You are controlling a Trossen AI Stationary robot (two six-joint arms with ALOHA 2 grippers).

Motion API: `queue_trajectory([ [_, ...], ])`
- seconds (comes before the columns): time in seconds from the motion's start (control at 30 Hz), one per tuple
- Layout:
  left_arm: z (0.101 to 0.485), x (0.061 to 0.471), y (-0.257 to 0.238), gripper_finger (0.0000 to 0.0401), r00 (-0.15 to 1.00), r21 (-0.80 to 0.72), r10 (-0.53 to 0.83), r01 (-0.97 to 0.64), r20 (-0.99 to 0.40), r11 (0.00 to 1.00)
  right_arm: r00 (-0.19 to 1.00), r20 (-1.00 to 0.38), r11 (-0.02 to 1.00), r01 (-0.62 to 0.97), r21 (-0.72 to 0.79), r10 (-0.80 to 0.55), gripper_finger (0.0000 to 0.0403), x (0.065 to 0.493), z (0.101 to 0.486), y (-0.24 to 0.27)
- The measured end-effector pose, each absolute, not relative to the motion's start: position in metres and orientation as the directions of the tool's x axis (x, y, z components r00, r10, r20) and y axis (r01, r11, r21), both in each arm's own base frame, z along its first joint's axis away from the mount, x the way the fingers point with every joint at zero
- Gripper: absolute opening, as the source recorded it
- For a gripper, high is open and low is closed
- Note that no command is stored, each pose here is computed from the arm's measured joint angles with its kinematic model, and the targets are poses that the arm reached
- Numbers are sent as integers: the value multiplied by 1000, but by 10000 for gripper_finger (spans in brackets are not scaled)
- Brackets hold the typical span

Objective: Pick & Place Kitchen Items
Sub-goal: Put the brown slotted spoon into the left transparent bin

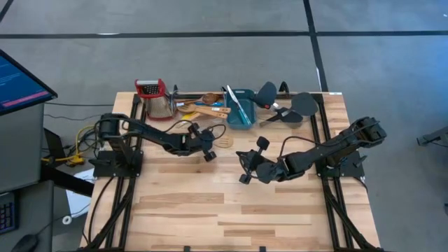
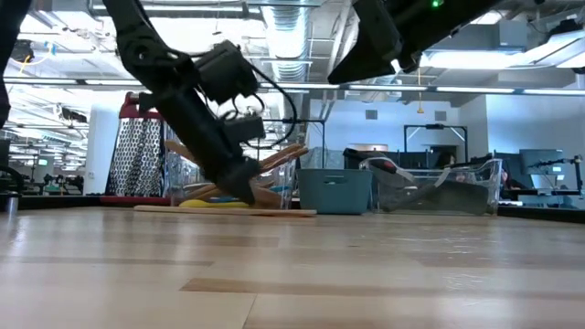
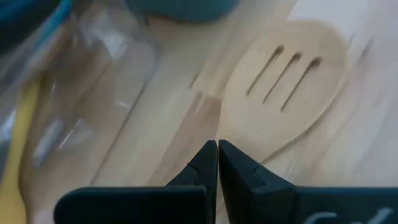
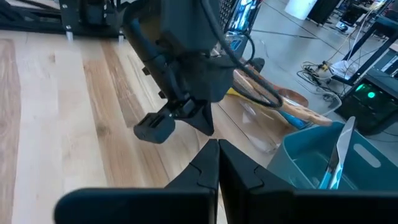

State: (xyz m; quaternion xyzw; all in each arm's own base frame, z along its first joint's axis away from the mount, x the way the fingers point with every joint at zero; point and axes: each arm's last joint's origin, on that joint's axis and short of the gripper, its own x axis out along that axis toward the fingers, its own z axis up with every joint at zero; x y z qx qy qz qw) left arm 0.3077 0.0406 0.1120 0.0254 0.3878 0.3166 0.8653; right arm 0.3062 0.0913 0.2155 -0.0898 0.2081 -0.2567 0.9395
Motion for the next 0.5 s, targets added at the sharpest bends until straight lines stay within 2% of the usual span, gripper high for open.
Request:
queue_trajectory([
  [0.2, 103, 310, 41, 1, 471, 268, 588, -583, -658, 767, 778, -351, 851, 442, -284, -521, 0, 306, 215, 91],
  [0.5, 103, 310, 13, 1, 510, 190, 533, -579, -675, 793, 767, -361, 846, 444, -297, -530, 0, 306, 213, 88],
])
